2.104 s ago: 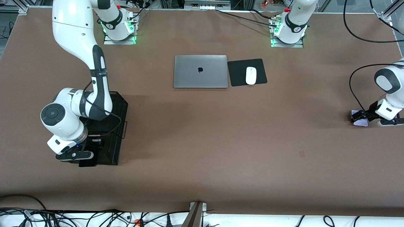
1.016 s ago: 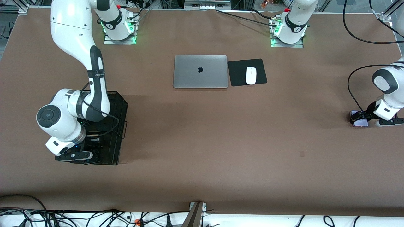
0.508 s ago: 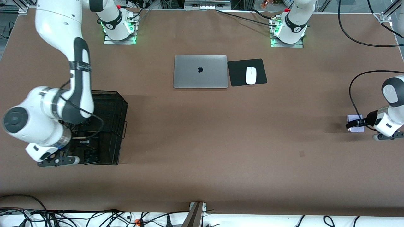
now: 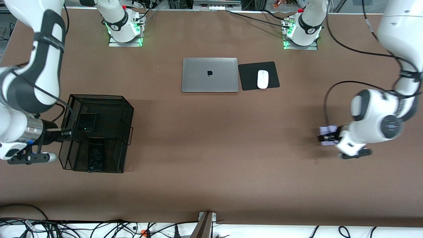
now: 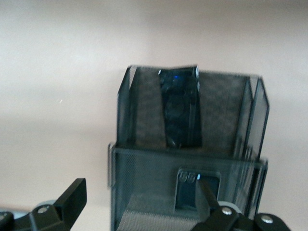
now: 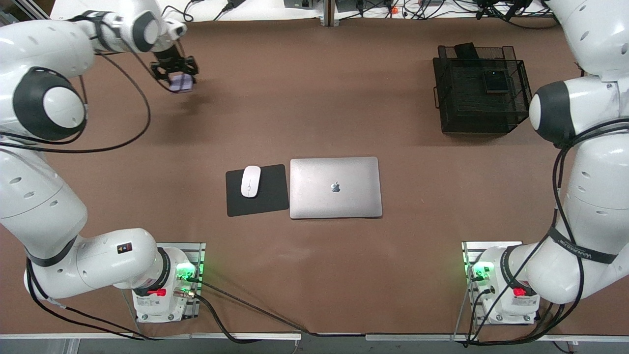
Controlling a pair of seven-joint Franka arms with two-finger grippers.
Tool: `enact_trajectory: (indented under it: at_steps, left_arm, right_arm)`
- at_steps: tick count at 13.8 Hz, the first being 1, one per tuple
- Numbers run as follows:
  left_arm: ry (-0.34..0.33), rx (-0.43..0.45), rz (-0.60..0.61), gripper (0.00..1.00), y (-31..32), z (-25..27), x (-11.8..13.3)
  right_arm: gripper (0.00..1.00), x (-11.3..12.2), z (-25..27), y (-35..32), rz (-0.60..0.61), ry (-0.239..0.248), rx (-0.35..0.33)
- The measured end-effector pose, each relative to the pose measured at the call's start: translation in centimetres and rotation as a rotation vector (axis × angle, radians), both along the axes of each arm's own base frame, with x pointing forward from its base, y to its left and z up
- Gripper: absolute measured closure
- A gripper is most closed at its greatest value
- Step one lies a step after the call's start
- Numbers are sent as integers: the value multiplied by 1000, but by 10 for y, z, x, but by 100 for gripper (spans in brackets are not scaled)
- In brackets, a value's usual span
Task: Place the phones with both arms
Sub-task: 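Carry the white phone beside the laptop with the left gripper, set it down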
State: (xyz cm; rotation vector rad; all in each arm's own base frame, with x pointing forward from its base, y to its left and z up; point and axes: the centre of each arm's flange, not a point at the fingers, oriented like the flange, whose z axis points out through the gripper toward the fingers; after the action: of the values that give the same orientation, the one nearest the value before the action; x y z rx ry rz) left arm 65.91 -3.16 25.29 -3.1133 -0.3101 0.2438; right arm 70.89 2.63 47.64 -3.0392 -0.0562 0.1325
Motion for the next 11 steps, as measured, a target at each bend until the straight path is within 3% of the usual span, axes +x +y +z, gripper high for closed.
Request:
enact_trajectory:
  at_steps: [7, 11]
  left_arm:
    - [-5, 45, 116, 15, -226, -16, -30]
    - [-22, 31, 120, 15, -345, -34, -56]
  right_arm:
    - [0, -11, 17, 21, 6, 21, -21]
    - [0, -13, 17, 41, -14, 25, -30]
